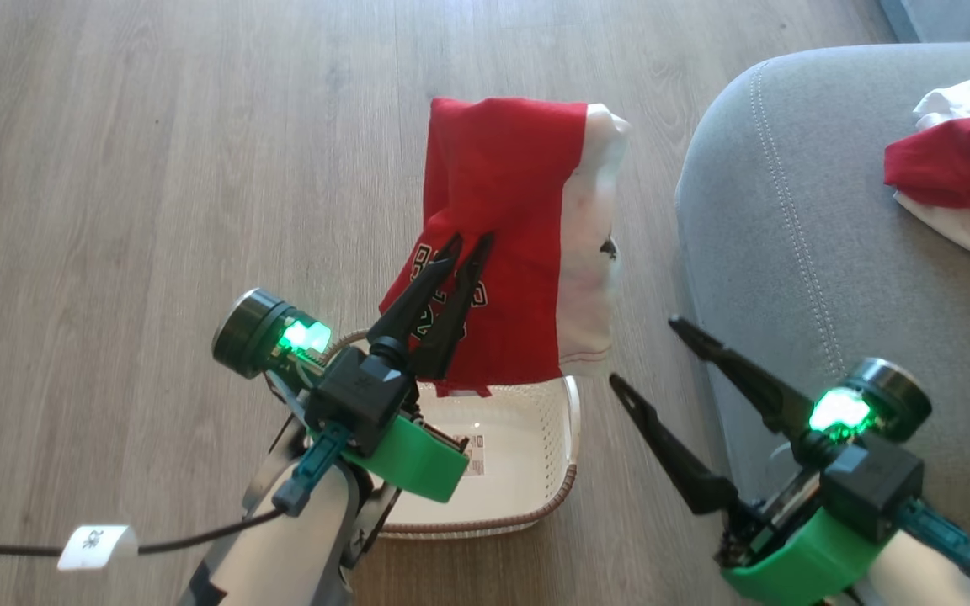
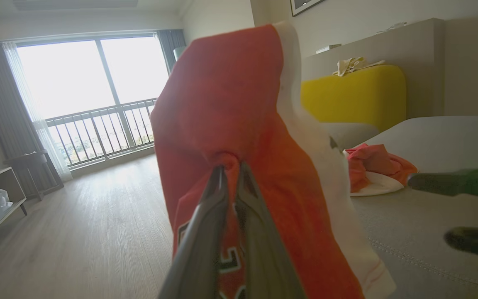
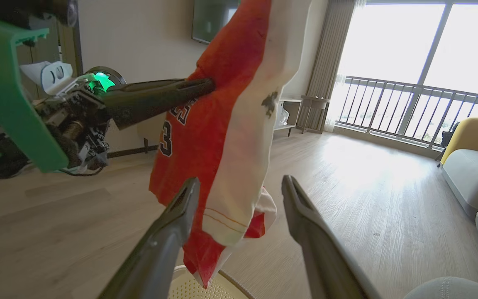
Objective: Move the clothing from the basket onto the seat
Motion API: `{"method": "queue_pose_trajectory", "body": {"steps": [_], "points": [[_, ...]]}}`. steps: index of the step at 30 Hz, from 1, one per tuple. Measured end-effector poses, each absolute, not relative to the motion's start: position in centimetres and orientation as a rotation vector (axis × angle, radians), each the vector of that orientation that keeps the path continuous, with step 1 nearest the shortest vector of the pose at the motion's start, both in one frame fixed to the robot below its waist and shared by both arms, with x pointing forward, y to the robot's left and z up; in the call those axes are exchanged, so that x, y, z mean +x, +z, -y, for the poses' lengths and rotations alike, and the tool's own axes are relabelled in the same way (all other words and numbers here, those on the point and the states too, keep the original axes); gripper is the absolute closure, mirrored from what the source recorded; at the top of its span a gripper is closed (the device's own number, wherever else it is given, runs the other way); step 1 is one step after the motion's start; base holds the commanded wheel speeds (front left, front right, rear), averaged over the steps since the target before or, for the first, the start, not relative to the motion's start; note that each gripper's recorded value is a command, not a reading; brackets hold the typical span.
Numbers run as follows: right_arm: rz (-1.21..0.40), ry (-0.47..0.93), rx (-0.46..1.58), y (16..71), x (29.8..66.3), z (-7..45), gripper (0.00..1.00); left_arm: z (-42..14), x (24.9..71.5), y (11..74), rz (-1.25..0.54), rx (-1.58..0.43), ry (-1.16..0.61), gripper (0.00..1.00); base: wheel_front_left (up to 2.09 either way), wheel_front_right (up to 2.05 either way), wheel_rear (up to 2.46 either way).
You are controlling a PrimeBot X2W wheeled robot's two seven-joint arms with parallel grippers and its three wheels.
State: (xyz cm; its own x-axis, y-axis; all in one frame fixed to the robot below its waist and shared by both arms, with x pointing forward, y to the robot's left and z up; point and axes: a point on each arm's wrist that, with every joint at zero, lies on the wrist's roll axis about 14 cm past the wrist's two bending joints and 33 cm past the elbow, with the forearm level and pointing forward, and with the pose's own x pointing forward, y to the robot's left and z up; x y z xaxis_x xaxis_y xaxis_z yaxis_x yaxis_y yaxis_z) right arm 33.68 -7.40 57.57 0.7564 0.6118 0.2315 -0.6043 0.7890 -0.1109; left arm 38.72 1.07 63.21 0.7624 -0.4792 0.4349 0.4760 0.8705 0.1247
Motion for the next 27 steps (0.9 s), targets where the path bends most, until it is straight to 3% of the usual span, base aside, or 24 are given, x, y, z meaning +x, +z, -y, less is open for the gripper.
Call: {"method": "queue_pose_trajectory", "body": {"steps": [19, 27], "points": [[0.286, 0.815, -0.144, 58.0, 36.0, 4.2, 0.00, 1.0, 35.8, 63.3, 0.488, 0.034, -0.623, 1.00, 0.00, 0.00, 0.00], [0.274, 0.934, -0.160, 57.4, 35.3, 1.2, 0.00, 2.6, 34.5, 63.0, 0.487, 0.042, -0.693, 1.00, 0.00, 0.00, 0.00]]}}
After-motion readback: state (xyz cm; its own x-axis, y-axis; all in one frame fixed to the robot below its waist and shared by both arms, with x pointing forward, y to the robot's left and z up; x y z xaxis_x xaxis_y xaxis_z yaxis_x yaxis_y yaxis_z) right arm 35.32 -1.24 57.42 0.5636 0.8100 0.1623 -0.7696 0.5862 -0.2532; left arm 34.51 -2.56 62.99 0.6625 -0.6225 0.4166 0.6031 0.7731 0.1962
